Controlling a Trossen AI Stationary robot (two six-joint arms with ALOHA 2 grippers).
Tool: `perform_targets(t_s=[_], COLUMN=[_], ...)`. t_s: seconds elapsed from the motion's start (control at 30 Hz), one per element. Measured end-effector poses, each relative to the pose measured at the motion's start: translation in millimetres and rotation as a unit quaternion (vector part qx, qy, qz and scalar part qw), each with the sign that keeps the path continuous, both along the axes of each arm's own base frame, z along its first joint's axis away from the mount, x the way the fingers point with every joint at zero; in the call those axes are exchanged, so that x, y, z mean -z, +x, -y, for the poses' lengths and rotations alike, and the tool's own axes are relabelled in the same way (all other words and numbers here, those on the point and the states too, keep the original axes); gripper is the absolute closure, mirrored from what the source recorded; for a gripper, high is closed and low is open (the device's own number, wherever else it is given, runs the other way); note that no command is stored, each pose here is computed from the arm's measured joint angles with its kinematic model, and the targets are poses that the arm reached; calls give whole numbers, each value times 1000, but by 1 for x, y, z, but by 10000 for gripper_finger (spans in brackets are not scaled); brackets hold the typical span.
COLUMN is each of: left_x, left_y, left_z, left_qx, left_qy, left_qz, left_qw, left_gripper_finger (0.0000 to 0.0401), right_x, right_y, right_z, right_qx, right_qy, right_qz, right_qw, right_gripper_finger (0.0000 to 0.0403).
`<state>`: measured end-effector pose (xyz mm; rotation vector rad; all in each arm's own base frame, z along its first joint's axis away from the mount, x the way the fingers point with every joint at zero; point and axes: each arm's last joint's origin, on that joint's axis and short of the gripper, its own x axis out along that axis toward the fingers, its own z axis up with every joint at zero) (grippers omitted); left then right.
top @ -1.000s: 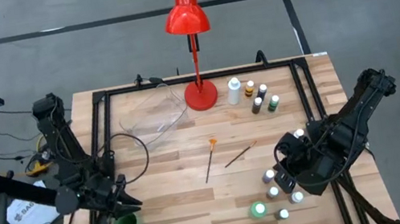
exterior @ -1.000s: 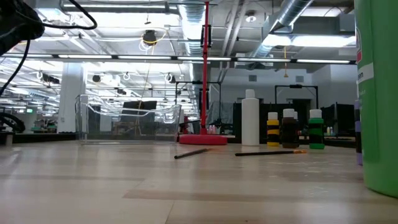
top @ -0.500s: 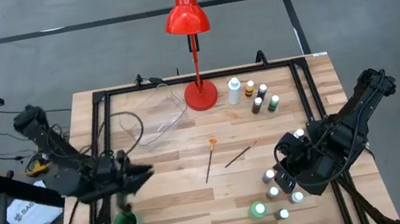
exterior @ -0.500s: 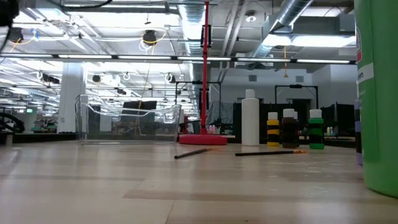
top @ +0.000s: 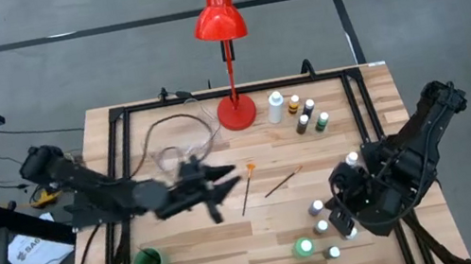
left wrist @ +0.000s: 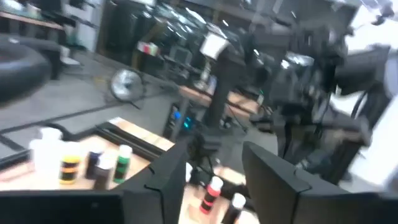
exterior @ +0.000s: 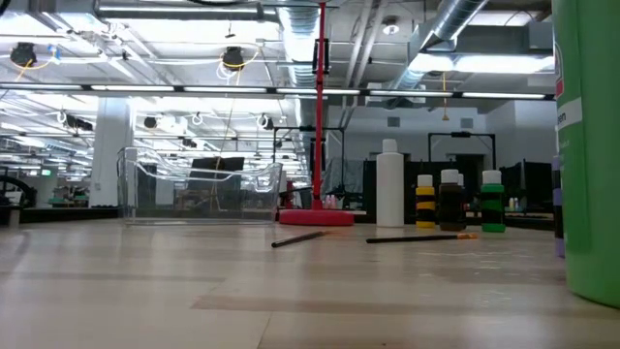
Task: Pick & Place Paint Supplies
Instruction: Put the black paintbrush into the green cup
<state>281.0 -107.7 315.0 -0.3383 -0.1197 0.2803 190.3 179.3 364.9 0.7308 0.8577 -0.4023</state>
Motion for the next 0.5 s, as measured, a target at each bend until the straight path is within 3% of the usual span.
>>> perform_targets(t_s=[0.2, 0.33, 0.5], left_x=[16, 27, 37], left_y=[58, 88, 117], left_z=[-20, -36, -52], left_qx=[51, 57, 50], left_qy=[-15, -24, -28], left_qz=[-76, -152, -180], left_qw=[996, 986, 982], left_gripper_finger=[211, 209, 210], right_x=[-2, -4, -4], right_y=[-5, -8, -12], right_z=[-7, -11, -15], right_qx=[-16, -26, -33], right_qy=[11, 21, 23], right_qz=[10, 19, 20], right_qw=[1000, 999, 999], right_gripper_finger=[403, 403, 403])
